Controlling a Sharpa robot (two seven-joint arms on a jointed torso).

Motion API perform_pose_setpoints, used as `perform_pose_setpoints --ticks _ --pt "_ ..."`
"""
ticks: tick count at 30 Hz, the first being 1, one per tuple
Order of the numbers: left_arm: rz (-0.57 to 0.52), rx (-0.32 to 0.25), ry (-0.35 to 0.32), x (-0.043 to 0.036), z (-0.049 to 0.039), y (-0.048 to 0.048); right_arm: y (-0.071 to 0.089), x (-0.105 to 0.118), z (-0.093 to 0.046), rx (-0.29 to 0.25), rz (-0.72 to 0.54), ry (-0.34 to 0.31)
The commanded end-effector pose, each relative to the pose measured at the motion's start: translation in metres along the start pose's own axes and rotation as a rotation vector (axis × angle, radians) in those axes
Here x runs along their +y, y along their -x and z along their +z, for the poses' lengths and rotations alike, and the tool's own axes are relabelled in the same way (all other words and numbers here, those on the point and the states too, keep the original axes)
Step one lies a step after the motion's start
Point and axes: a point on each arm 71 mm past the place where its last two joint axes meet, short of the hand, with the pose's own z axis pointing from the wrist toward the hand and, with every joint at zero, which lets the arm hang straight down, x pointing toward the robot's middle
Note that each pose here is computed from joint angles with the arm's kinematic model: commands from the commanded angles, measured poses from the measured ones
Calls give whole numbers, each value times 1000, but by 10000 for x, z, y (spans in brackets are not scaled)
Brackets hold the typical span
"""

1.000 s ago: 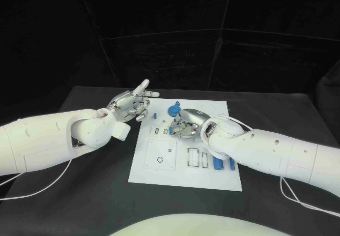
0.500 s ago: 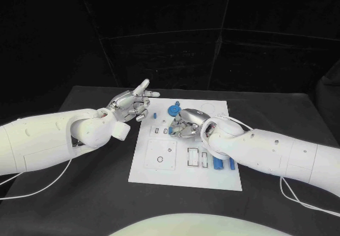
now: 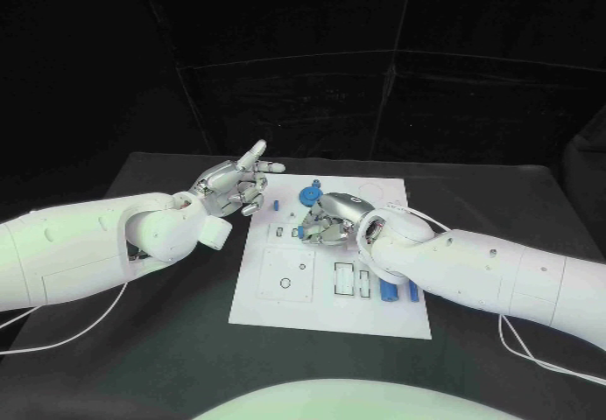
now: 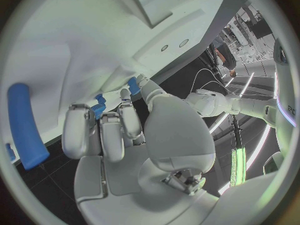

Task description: Assemble the parts on the task board

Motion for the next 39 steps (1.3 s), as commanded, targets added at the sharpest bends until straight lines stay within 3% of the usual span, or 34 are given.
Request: perform_pose_setpoints --ticks 1,5,13,20,26,29,35,39 --pt "0 19 -4 -11 5 -18 18 10 0 -16 -4 2" --pt "1 18 -4 -11 7 -16 30 9 -5 -32 -7 3" --pt "115 -11 0 -14 17 39 139 33 -130 -157 6 64" --pt "301 -25 65 0 32 102 287 17 -355 -159 51 108" --pt "466 -32 211 -12 69 147 550 -11 -549 -152 163 126" --pt "585 3 336 -44 122 129 761 -65 -632 -169 253 107" --pt "821 46 556 -93 246 65 1159 -177 -742 -242 400 74" --pt "980 55 638 -113 354 12 1323 -230 -788 -289 432 71"
